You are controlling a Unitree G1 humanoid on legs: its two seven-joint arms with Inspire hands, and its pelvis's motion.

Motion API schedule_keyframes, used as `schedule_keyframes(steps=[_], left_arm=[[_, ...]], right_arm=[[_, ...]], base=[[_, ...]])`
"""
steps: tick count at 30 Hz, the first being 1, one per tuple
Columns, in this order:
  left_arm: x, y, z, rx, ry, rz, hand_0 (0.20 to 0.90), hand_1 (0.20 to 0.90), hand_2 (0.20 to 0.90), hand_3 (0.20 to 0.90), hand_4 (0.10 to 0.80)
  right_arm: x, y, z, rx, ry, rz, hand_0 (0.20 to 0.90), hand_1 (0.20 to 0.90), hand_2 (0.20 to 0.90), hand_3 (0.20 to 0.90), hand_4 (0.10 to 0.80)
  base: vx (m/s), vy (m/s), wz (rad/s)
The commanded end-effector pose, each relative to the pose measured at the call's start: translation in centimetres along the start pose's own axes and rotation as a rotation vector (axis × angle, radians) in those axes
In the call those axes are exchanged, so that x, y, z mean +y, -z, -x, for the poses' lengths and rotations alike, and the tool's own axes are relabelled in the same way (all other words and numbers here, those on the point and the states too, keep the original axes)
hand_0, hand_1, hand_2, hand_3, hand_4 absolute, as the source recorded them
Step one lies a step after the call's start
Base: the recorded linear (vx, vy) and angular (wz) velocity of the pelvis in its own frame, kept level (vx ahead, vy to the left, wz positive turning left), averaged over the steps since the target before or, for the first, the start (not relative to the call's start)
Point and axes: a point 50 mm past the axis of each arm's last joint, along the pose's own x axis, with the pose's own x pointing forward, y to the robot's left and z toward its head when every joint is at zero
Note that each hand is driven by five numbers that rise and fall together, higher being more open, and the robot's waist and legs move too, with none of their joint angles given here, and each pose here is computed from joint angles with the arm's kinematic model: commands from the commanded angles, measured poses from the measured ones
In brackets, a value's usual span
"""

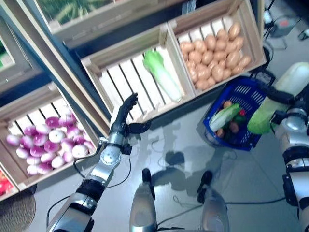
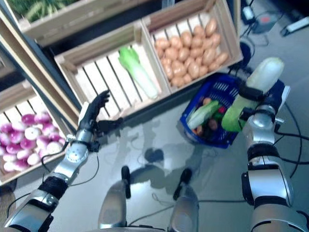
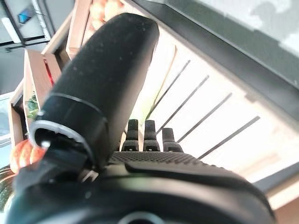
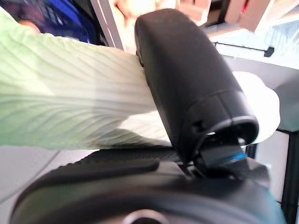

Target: Put vegetables into the basket

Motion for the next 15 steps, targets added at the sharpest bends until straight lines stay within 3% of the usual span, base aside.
schedule_keyframes(steps=[1,11,12,13,15], left_arm=[[0.8,-4.3,-1.0,-0.242,-0.042,0.083,0.9,0.9,0.9,0.9,0.8],[-0.1,-6.5,-0.5,-0.376,-0.015,0.121,0.9,0.9,0.9,0.9,0.8],[0.0,-6.7,-0.5,-0.393,-0.029,0.132,0.9,0.9,0.9,0.9,0.8],[0.0,-6.8,-0.5,-0.403,-0.034,0.134,0.9,0.9,0.9,0.9,0.8],[0.2,-7.4,-0.5,-0.44,-0.047,0.131,0.9,0.9,0.9,0.9,0.8]], right_arm=[[-1.2,-6.3,-1.1,-0.268,0.072,-0.164,0.3,0.3,0.3,0.3,0.4],[-1.9,-8.1,-1.9,-0.264,0.132,-0.185,0.3,0.3,0.3,0.3,0.4],[-2.0,-7.9,-2.0,-0.227,0.137,-0.17,0.566,0.566,0.566,0.566,0.577],[-2.0,-7.9,-2.1,-0.221,0.139,-0.168,0.9,0.9,0.9,0.9,0.8],[-2.0,-7.5,-2.1,-0.201,0.131,-0.168,0.9,0.9,0.9,0.9,0.8]], base=[[-0.112,-0.001,0.22],[-0.032,-0.004,0.13],[0.0,0.0,0.0],[0.103,-0.009,-0.01],[-0.01,0.003,-0.01]])
